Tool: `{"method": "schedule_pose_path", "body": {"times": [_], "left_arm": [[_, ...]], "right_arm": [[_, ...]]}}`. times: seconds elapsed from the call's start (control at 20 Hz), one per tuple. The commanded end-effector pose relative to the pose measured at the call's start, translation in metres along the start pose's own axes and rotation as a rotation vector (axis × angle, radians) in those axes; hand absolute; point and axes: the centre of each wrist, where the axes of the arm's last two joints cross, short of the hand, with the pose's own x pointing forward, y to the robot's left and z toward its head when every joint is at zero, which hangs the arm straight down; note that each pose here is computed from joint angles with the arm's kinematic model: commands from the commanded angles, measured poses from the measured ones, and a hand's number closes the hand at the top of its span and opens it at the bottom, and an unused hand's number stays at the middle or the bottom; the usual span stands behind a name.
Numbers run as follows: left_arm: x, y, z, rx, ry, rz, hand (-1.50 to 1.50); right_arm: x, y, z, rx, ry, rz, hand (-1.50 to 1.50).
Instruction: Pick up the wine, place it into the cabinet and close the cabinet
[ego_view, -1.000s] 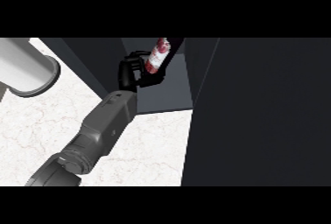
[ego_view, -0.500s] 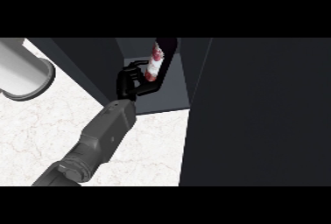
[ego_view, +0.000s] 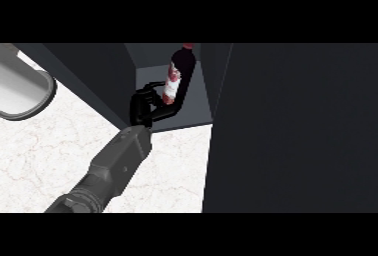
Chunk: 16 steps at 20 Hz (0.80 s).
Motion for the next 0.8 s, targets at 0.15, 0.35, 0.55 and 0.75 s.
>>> {"method": "schedule_pose_path", "body": {"times": [0.15,0.35,0.55,0.75], "left_arm": [[-0.008,0.006,0.006,0.019,0.026,-0.015,1.5],[-0.009,0.006,0.008,0.047,-0.006,-0.037,1.5],[-0.011,0.007,0.009,0.04,0.002,-0.041,1.5],[0.004,-0.006,-0.001,0.028,-0.023,-0.02,1.5]], "right_arm": [[0.001,0.007,0.002,0.048,0.002,-0.021,-1.5],[-0.001,0.0,0.0,0.043,-0.012,-0.022,-1.5],[0.001,-0.001,0.002,0.031,0.006,-0.029,-1.5],[-0.003,-0.002,0.004,0.022,-0.008,-0.052,-1.5]]}}
